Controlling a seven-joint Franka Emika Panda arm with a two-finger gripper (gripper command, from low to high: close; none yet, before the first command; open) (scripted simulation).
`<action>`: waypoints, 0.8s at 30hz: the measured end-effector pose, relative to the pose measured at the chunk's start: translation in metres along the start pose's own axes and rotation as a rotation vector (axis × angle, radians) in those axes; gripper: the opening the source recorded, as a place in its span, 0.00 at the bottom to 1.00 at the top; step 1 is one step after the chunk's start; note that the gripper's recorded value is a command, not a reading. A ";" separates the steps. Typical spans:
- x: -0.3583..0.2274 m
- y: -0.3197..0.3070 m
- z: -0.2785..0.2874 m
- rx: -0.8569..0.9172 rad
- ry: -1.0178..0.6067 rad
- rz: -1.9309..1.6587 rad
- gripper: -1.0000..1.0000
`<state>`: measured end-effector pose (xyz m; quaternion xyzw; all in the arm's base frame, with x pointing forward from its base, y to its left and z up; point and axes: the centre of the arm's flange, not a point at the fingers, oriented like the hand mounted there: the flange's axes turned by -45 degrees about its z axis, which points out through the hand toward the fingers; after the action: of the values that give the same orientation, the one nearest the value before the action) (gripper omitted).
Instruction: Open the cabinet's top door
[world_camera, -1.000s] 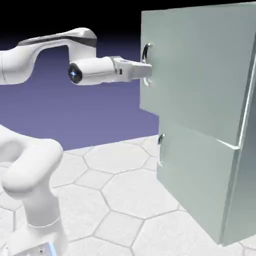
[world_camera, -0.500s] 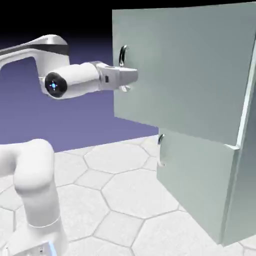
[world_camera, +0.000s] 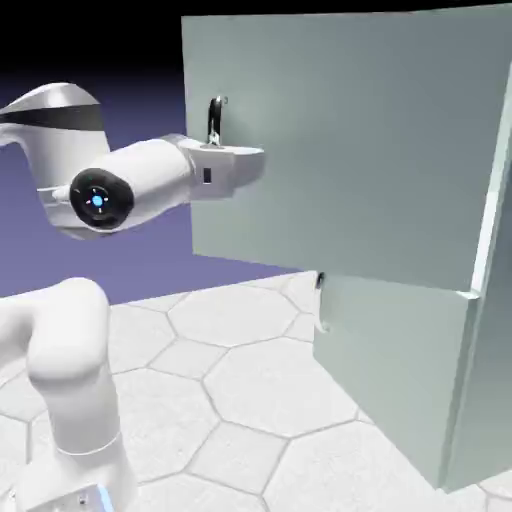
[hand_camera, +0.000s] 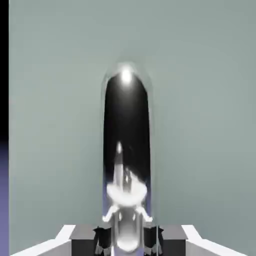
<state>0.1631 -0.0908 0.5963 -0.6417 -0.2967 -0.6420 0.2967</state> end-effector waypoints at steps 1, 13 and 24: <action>0.000 0.003 -0.008 0.020 0.000 0.000 0.00; 0.000 0.066 -0.117 0.319 0.000 0.000 0.00; 0.000 0.144 -0.193 0.576 0.000 0.000 0.00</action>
<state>0.1475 -0.3307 0.5964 -0.5311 -0.4668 -0.5312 0.4669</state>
